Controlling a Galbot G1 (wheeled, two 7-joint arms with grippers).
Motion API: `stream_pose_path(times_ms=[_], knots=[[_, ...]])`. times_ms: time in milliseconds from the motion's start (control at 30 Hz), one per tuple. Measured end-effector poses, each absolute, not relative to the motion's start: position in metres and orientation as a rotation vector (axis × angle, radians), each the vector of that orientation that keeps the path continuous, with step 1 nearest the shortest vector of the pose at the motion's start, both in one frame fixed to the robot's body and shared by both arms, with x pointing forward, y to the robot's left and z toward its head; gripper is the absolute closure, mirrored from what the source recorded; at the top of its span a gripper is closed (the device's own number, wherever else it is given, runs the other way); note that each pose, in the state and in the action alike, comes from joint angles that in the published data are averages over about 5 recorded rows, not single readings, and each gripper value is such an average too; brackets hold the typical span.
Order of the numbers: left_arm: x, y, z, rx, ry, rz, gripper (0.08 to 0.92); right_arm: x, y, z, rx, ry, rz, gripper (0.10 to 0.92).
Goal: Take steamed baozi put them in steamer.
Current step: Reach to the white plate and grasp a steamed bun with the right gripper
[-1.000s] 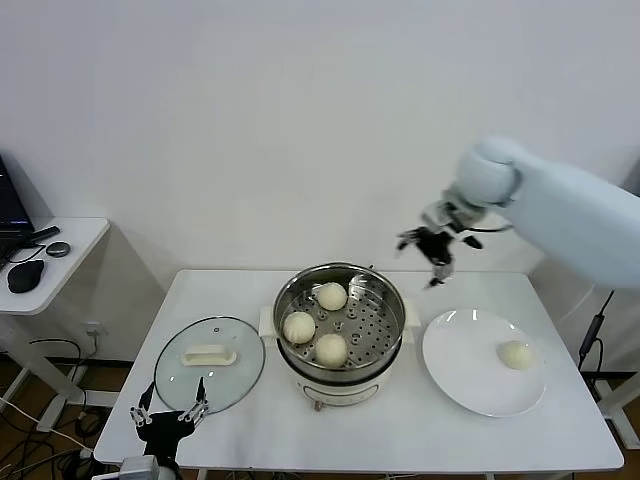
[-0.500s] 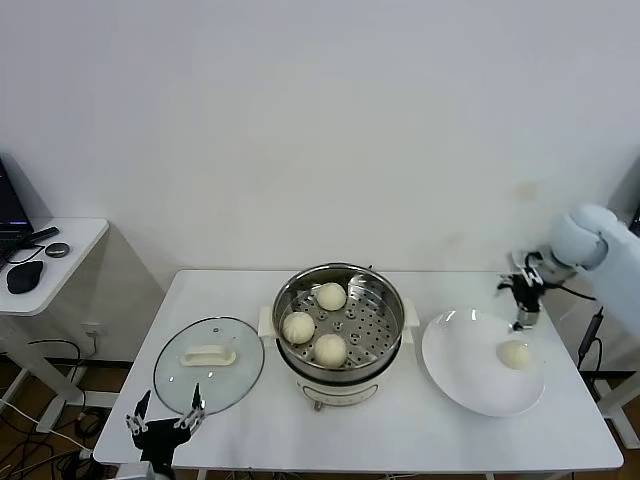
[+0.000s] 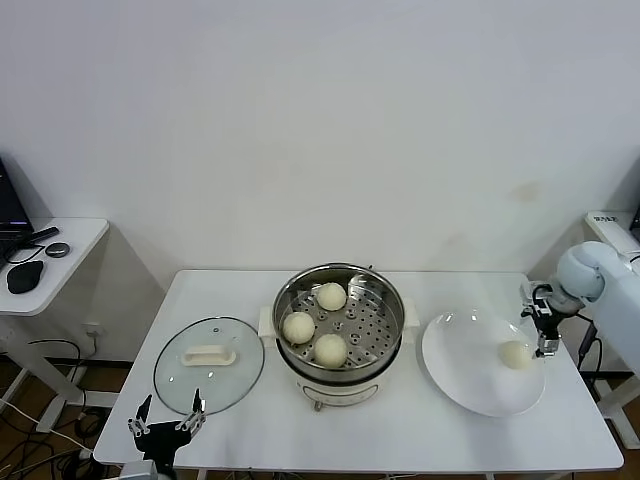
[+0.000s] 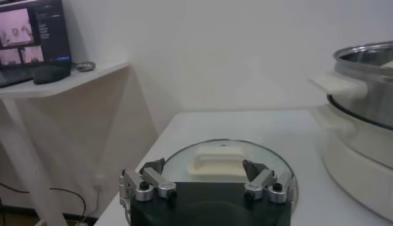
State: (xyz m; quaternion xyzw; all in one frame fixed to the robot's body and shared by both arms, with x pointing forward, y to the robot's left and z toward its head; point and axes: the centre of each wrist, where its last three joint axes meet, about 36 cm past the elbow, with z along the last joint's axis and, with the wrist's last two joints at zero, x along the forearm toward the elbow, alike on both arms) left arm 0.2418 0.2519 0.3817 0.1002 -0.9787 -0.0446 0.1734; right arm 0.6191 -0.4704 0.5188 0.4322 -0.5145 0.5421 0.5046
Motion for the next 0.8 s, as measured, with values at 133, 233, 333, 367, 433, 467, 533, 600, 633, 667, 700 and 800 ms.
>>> stream_pose_path(times_ms=[133, 233, 333, 367, 433, 467, 533, 600, 633, 667, 700, 800], knots=[[0.241, 0.252, 0.380, 0.283, -2.769, -0.127, 0.177, 0.621, -0.469, 0.504, 1.047, -1.235, 1.301, 0.200], [0.241, 0.253, 0.378, 0.284, -2.764, -0.129, 0.177, 0.622, -0.467, 0.494, 1.053, -1.238, 1.294, 0.200], [0.240, 0.253, 0.377, 0.285, -2.761, -0.130, 0.177, 0.623, -0.466, 0.485, 1.058, -1.241, 1.289, 0.200], [0.240, 0.253, 0.377, 0.285, -2.760, -0.131, 0.177, 0.623, -0.465, 0.482, 1.058, -1.242, 1.289, 0.200], [0.240, 0.253, 0.376, 0.285, -2.759, -0.130, 0.177, 0.624, -0.464, 0.478, 1.058, -1.243, 1.289, 0.200], [0.240, 0.253, 0.376, 0.285, -2.759, -0.130, 0.177, 0.625, -0.463, 0.477, 1.057, -1.243, 1.290, 0.200], [0.241, 0.253, 0.376, 0.285, -2.758, -0.130, 0.177, 0.626, -0.462, 0.474, 1.055, -1.242, 1.291, 0.200], [0.241, 0.253, 0.376, 0.285, -2.758, -0.131, 0.177, 0.627, -0.462, 0.472, 1.053, -1.241, 1.293, 0.200], [0.241, 0.253, 0.376, 0.285, -2.758, -0.131, 0.177, 0.627, -0.462, 0.471, 1.052, -1.242, 1.293, 0.200], [0.241, 0.253, 0.375, 0.285, -2.758, -0.131, 0.177, 0.627, -0.461, 0.469, 1.052, -1.242, 1.293, 0.200], [0.241, 0.253, 0.375, 0.285, -2.758, -0.132, 0.177, 0.628, -0.461, 0.468, 1.051, -1.242, 1.293, 0.200], [0.241, 0.253, 0.375, 0.286, -2.757, -0.132, 0.177, 0.629, -0.460, 0.465, 1.051, -1.240, 1.294, 0.200]])
